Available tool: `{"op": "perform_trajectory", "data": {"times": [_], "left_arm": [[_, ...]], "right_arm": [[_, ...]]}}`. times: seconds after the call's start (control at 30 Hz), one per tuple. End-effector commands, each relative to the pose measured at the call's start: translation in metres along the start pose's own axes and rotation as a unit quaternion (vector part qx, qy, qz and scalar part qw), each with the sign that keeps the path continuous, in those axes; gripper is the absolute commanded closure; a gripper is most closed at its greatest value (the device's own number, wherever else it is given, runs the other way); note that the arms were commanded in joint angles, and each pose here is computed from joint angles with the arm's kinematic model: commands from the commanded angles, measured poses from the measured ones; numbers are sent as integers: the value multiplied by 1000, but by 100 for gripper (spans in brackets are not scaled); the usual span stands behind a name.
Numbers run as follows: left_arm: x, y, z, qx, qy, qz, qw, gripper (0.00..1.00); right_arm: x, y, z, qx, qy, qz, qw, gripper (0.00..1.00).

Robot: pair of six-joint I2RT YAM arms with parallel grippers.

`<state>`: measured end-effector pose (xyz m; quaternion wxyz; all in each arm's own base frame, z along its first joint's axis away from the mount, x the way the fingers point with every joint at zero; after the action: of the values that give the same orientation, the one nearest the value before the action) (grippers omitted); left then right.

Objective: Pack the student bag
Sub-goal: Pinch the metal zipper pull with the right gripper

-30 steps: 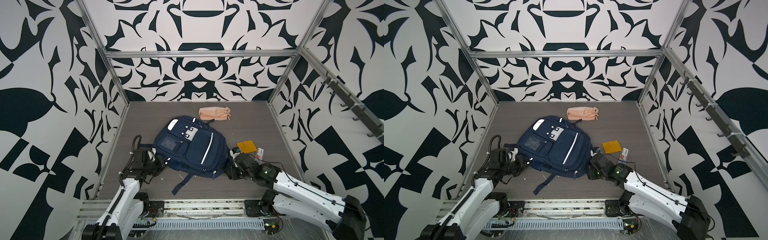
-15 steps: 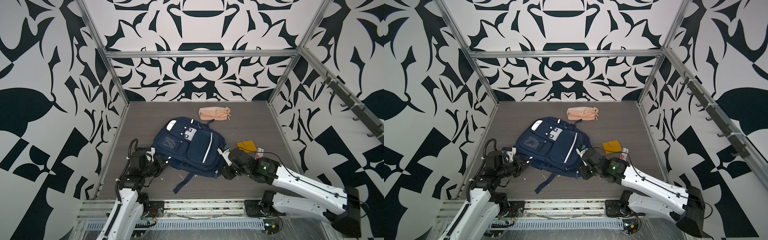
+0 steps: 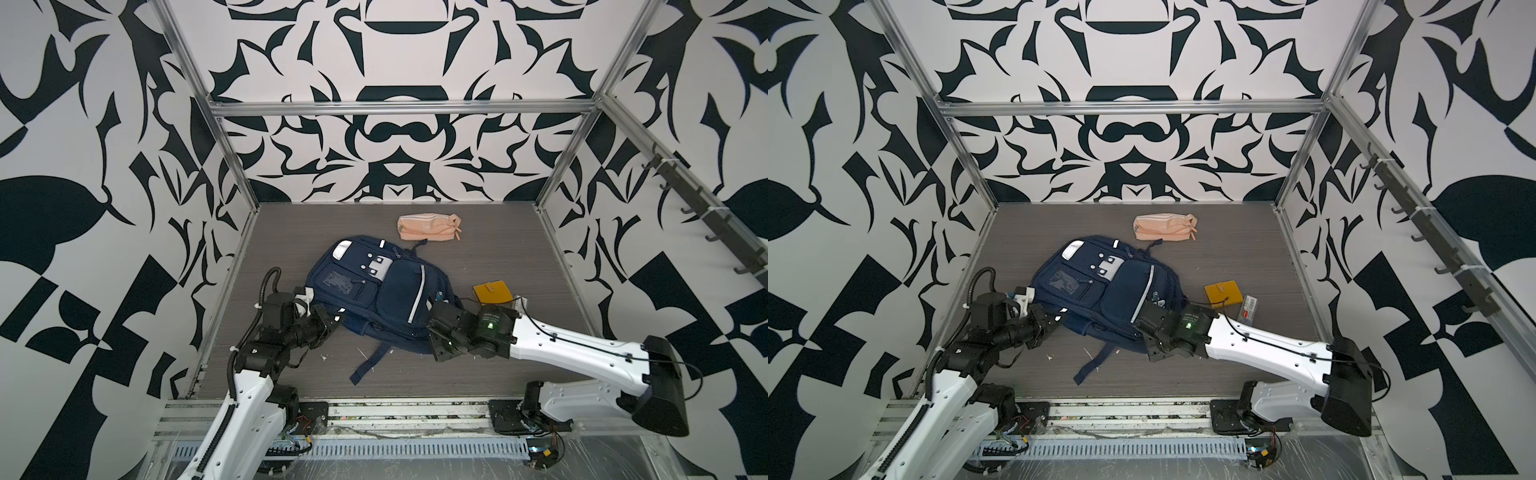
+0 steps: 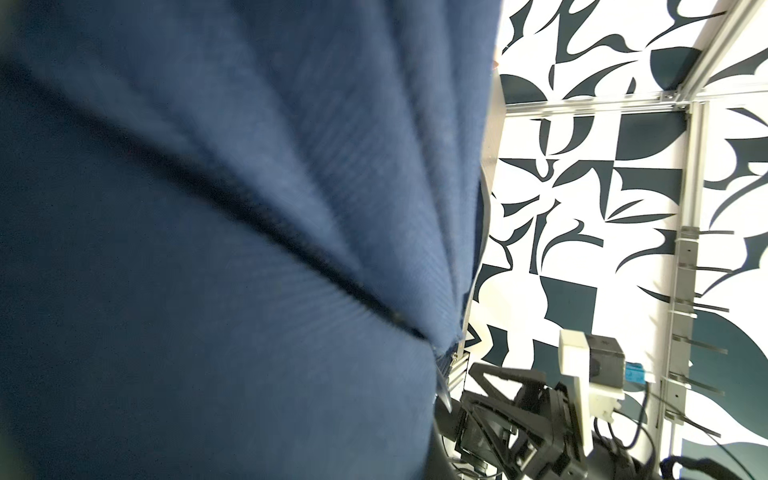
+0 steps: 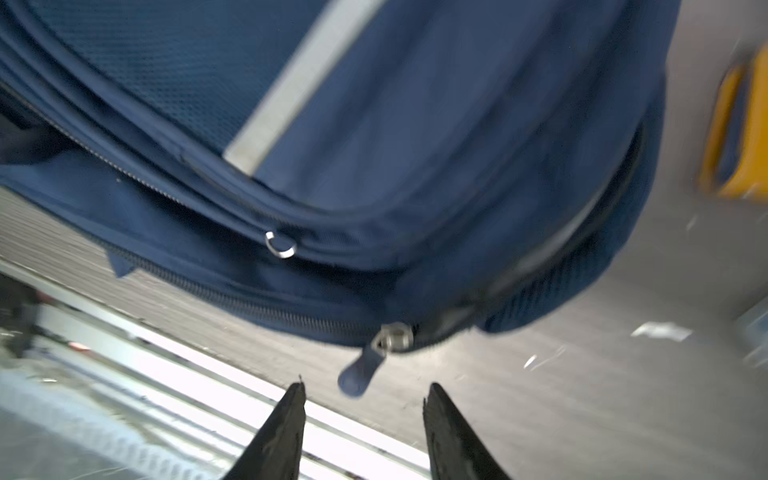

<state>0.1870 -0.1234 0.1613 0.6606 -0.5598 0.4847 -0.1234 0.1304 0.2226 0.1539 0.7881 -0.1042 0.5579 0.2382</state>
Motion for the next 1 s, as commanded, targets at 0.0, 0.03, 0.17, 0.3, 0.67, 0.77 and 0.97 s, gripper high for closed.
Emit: {"op": "perform_trajectory", "data": {"times": [0.0,0.03,0.17,0.3,0.67,0.77,0.97], "left_arm": [[-6,-34,2,41,-4,-49,998,100],[-5,-34,1,42,-2,-47,998,100],[-3,-34,0,42,6,-46,998,100],[-2,-32,0,39,7,-43,998,100],[-3,-32,0,40,5,-45,998,100],[-3,-33,0,42,5,-46,998,100],[-2,-33,1,42,5,-45,998,100]], "right_arm": [[-2,3,-3,77,4,17,997,52],[-3,3,-1,68,8,9,998,52],[-3,6,10,27,27,-21,999,60],[5,11,14,-2,58,-35,998,69],[17,7,7,-25,107,-72,991,75],[22,3,1,-25,120,-81,989,75],[27,1,2,-29,115,-90,989,75]]}}
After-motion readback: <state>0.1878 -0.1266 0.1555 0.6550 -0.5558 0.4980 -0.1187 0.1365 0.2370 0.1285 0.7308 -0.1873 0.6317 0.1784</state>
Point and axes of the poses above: each gripper's point midway between its finger pads, its own x axis out along the fingers, its own y axis along the line the jaws close on, z = x × y, the point moved 3 cm from there along -x, back along the fingers, and after that the axes turned 14 degrees about -x, right-handed, at the moved point
